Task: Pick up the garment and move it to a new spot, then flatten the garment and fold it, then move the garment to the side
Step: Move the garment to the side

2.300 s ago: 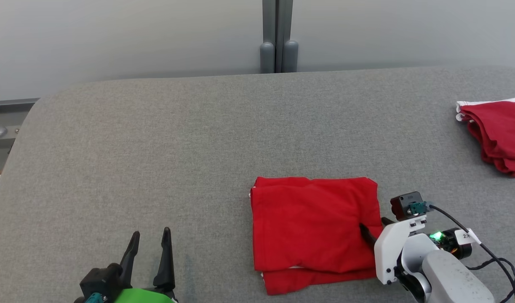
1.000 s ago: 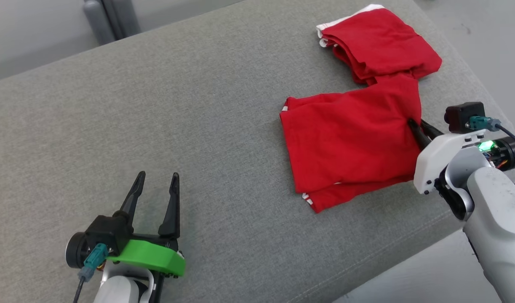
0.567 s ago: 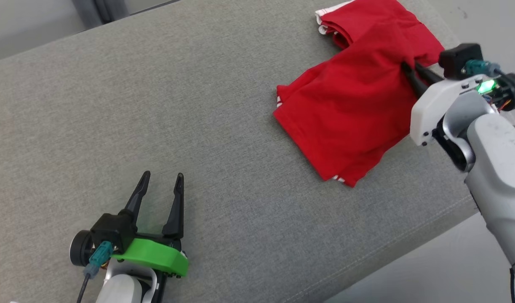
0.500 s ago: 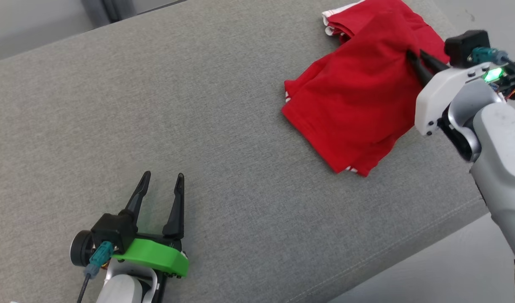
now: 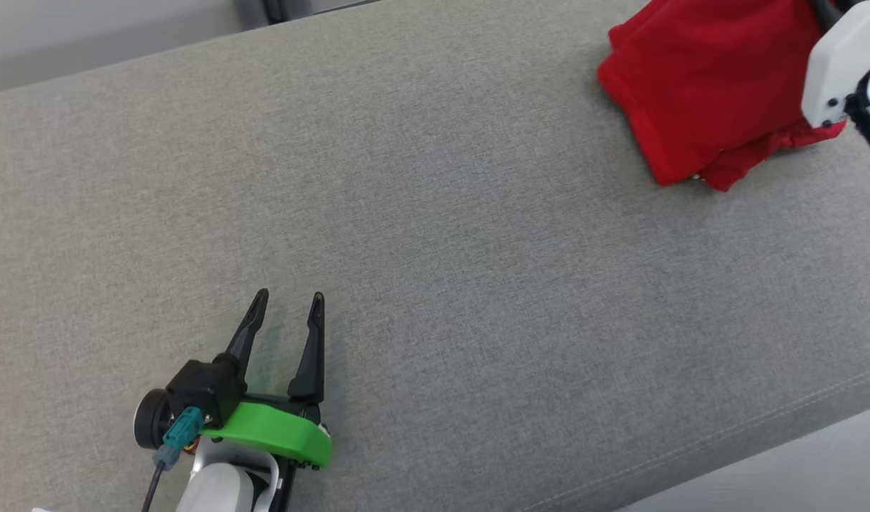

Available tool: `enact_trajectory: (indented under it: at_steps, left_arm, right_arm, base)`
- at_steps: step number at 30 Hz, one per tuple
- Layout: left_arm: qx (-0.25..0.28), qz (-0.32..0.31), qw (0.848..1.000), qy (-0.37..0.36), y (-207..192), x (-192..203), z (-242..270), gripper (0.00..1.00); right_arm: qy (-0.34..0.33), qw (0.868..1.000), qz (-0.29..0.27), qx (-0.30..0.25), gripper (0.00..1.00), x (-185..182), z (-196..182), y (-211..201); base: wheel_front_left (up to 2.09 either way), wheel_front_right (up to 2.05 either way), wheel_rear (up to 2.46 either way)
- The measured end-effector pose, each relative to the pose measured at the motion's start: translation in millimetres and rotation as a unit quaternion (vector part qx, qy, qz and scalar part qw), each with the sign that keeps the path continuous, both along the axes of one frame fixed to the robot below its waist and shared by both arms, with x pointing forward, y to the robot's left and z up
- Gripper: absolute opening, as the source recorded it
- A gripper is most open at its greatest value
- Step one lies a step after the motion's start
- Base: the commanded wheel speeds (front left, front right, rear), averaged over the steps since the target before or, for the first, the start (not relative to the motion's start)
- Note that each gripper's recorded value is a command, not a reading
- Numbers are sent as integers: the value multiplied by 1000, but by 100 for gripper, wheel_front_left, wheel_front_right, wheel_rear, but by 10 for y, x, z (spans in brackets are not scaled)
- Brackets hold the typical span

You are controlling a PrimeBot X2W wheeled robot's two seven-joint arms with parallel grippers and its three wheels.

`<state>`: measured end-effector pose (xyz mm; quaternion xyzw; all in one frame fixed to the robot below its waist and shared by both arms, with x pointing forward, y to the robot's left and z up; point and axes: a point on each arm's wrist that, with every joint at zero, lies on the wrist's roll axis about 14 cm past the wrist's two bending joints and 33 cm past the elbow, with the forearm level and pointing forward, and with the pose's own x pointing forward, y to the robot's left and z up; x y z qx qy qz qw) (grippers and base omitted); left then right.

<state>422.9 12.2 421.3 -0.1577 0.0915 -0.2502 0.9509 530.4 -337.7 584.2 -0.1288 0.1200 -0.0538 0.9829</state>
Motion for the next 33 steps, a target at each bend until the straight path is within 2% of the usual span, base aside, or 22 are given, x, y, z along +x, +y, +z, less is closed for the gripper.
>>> enact_trajectory:
  at_steps: [6, 10, 11, 12, 13, 20, 23, 33]
  left_arm:
    - [4, 13, 1000, 4, 95, 14, -39, 100]
    - [8, 17, 1000, 9, 137, 34, -98, 100]
    - [10, 18, 1000, 12, 152, 32, -123, 100]
    - [11, 19, 1000, 14, 167, 32, -143, 100]
    - [12, 21, 1000, 17, 184, 32, -167, 100]
    - [18, 25, 999, 26, 244, 34, -252, 100]
    - [19, 23, 999, 25, 236, 33, -241, 100]
    - [12, 23, 1000, -1, 208, 28, -18, 100]
  right_arm:
    - [10, 999, -48, -22, 0, 48, 88, -412]
    - [20, 997, -80, -8, 0, 60, -63, -617]
    - [22, 996, -90, -2, 20, 55, -119, -672]
    - [25, 995, -96, -2, 44, 50, -164, -713]
    - [26, 994, -104, -2, 100, 40, -219, -767]
    - [29, 992, -124, 10, 100, 30, -554, -809]
    - [29, 993, -113, 13, 100, 49, -626, -681]
    - [-25, 998, -65, 6, 100, 52, -391, -324]
  base:
    - [0, 0, 0]
    - [0, 0, 0]
    - [0, 0, 0]
    - [0, 0, 0]
    - [0, 0, 0]
    - [0, 0, 0]
    - [0, 0, 0]
    - [0, 0, 0]
